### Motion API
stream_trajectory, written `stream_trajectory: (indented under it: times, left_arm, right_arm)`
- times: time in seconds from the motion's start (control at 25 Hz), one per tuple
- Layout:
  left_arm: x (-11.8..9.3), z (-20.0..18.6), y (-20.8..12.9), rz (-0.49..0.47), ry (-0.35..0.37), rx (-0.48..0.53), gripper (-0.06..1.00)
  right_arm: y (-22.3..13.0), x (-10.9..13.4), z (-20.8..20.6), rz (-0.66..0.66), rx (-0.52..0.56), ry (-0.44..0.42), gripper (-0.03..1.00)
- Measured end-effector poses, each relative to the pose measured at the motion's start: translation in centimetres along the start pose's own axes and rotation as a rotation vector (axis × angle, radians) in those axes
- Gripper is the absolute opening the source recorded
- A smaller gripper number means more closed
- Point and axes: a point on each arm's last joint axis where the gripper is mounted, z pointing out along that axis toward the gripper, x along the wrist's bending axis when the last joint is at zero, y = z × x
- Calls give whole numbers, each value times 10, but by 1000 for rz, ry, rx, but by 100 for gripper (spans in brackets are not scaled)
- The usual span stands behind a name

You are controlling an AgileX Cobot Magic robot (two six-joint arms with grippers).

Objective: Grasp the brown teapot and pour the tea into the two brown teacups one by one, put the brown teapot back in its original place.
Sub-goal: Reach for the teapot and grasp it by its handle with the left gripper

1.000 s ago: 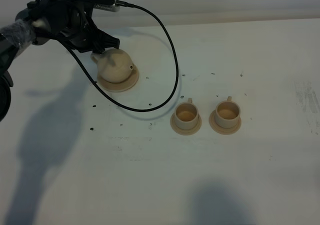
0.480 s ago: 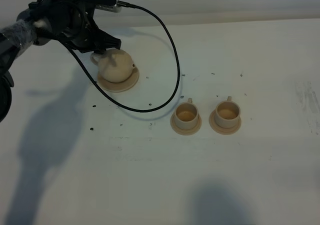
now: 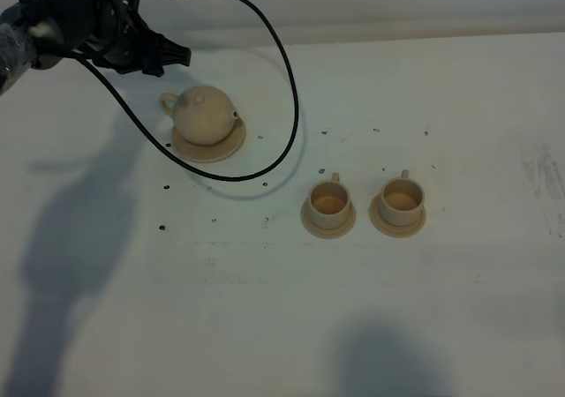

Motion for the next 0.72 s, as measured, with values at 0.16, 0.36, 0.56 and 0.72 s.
stream_trajectory:
  times: [0.16,0.36,0.56,0.72]
  left_arm:
    - [2,5,-2,-3,2,3,4]
    - [-2,18,-5,-25,-26,-5,4]
    - [-5,25,-9,-52,-47,12,4]
    - [-5,25,-11,-60,-48,38,4]
  right_arm:
    - [0,0,0,0,0,0,22]
    - [0,0,0,0,0,0,22]
    - [0,0,0,0,0,0,22]
    - [0,0,0,0,0,0,22]
